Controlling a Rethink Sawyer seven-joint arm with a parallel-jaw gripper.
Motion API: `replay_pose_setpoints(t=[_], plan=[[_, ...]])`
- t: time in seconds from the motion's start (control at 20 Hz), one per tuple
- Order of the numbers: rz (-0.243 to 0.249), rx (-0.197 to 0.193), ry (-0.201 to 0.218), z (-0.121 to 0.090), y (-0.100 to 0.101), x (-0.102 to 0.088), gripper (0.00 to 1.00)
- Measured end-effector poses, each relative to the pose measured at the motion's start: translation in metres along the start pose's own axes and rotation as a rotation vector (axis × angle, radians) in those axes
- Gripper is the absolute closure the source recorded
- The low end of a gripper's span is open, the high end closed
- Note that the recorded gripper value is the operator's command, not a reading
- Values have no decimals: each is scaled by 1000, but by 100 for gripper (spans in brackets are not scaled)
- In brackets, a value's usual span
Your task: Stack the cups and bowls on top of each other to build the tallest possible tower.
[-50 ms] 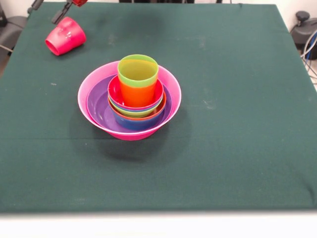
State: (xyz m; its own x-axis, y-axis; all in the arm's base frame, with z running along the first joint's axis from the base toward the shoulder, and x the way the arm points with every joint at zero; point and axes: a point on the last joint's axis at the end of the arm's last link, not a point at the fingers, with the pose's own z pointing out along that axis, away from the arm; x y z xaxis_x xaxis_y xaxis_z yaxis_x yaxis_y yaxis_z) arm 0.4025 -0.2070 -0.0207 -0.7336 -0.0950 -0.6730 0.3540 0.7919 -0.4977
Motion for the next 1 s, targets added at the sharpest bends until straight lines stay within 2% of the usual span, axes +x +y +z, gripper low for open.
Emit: replay_pose_setpoints(t=[0.4,0.7,1.0], plan=[[2,3,38,-19,3,-4,0],[-12,-7,72,-39,9,6,0],[-30,-27,77,-50,20,7,0]])
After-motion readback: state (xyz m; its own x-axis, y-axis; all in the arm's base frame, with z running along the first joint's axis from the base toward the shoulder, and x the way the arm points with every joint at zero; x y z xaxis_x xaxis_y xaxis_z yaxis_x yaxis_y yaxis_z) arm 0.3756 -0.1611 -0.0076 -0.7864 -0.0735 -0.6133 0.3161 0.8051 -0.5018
